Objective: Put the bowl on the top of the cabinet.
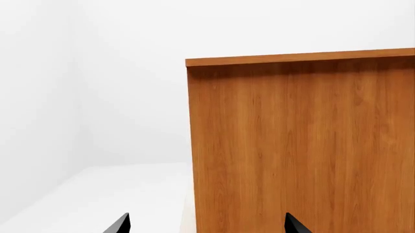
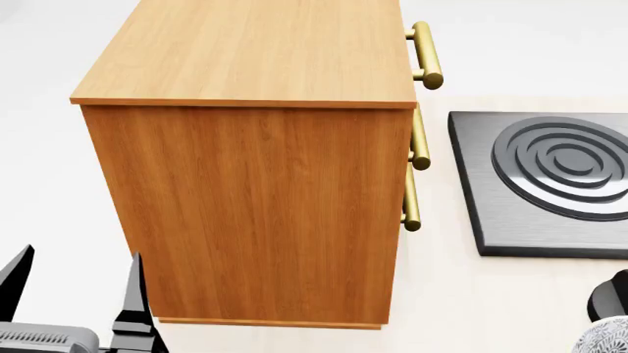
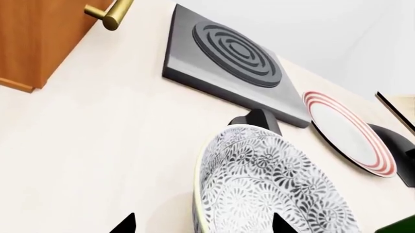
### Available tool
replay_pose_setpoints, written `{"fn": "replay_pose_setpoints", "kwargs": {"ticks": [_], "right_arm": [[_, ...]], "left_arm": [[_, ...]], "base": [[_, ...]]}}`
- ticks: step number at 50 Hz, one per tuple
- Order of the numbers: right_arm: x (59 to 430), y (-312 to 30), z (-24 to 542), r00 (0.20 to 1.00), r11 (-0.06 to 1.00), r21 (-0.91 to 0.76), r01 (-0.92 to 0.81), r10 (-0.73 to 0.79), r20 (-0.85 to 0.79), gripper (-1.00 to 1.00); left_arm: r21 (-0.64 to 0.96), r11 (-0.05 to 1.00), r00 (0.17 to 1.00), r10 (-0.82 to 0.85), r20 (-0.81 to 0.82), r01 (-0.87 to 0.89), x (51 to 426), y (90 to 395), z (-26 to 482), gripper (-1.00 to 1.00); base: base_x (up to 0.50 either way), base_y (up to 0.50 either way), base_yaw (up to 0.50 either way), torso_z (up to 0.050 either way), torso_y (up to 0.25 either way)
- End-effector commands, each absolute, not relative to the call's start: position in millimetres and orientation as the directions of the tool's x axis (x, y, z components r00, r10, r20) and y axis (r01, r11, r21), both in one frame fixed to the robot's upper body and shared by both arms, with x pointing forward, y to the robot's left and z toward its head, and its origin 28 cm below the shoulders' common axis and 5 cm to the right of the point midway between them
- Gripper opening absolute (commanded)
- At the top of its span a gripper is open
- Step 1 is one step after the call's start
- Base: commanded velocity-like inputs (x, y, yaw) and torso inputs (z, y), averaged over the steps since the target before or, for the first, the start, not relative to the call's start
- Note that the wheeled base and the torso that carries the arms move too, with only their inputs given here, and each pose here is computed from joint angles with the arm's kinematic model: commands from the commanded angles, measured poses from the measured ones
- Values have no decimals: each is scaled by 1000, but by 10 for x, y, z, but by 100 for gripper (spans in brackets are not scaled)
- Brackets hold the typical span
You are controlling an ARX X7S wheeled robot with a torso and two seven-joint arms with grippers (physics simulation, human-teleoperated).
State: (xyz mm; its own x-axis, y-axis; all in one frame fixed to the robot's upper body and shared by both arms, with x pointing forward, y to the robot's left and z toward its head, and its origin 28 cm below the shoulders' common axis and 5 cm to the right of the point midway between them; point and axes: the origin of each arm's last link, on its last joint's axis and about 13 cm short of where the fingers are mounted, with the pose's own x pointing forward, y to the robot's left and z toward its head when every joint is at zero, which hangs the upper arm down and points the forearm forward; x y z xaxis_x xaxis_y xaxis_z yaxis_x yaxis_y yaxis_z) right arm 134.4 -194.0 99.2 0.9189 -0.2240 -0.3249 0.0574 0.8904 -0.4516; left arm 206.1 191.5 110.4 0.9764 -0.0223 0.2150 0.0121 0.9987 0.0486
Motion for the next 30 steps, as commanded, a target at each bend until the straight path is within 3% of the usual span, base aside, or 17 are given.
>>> {"fn": "replay_pose_setpoints", "kwargs": {"ticks": [1,30], "right_arm": [[1352,-1951,972,917,890,-452,61,-229,-327,100],[1397,-1988,959,913,884,-461,80,-251,-321,100]], "left_arm": [[49,999,976,-22,216,12,2059,1915,1102,100],[48,999,976,-22,215,12,2061,1913,1105,100]], "base": [[0,0,0,0,0],[0,0,0,0,0]]}}
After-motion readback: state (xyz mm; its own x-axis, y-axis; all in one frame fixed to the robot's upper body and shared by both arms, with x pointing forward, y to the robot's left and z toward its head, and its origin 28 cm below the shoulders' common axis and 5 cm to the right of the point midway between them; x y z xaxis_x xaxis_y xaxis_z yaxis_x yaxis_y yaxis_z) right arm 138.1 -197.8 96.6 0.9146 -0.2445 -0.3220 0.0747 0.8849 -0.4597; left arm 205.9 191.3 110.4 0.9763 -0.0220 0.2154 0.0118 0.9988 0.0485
